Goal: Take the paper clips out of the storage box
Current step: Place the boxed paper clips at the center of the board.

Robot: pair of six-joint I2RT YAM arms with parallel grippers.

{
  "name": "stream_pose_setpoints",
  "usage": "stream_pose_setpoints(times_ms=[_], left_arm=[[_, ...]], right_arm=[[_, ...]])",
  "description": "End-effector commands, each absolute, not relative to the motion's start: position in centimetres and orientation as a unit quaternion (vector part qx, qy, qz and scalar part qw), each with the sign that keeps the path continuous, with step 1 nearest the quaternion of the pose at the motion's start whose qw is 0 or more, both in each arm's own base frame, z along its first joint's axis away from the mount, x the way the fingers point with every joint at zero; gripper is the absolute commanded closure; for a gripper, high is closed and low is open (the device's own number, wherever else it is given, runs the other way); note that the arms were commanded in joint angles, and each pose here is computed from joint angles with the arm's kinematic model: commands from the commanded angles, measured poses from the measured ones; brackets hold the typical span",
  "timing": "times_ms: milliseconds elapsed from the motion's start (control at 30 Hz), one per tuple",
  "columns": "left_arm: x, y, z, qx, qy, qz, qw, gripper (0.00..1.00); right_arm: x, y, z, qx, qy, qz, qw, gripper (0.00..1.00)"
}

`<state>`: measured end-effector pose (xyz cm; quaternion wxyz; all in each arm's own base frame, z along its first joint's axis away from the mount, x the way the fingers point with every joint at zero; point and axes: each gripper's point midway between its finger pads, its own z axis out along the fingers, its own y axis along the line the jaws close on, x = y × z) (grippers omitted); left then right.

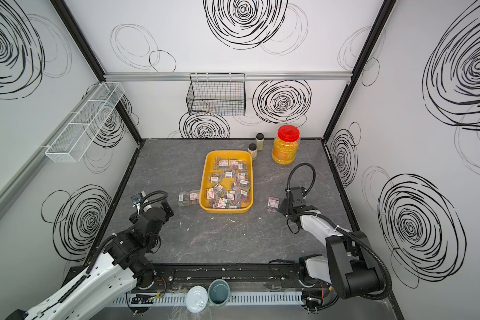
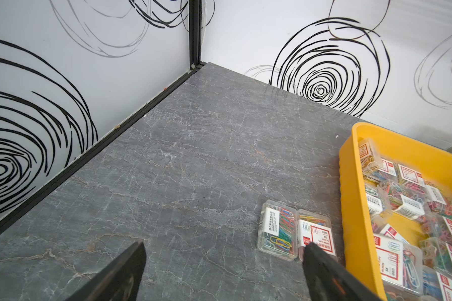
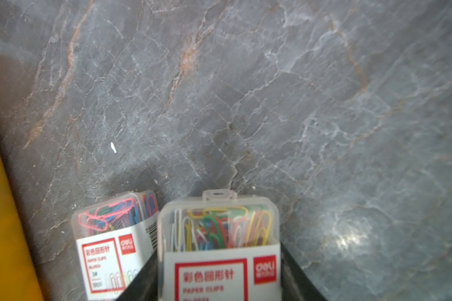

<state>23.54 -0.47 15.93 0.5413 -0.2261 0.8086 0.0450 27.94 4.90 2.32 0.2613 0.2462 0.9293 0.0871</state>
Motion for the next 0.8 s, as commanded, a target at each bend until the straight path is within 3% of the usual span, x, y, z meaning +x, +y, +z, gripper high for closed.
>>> stream_pose_setpoints(times_ms=[0, 167, 467, 767], left_arm=[[23.4, 0.1, 16.0, -0.238, 0.802, 0.055, 0.545, 0.03], [23.3, 0.2, 16.0, -0.24, 0.801, 0.053, 0.546, 0.02], [23.3, 0.2, 16.1, -0.24, 0.8, 0.051, 0.547, 0.02], [23.3, 0.1, 16.0, -0.239, 0.801, 0.051, 0.546, 0.02]], right_arm=[[28.5, 5.3, 3.2, 0.236, 0.927, 0.1, 0.272, 0.41], [28.6, 5.1, 3.7, 0.238, 0.925, 0.101, 0.28, 0.35], [28.3, 5.2, 4.5, 0.246, 0.913, 0.14, 0.293, 0.41], [28.0, 5.2, 3.8, 0.253, 0.91, 0.145, 0.295, 0.38]])
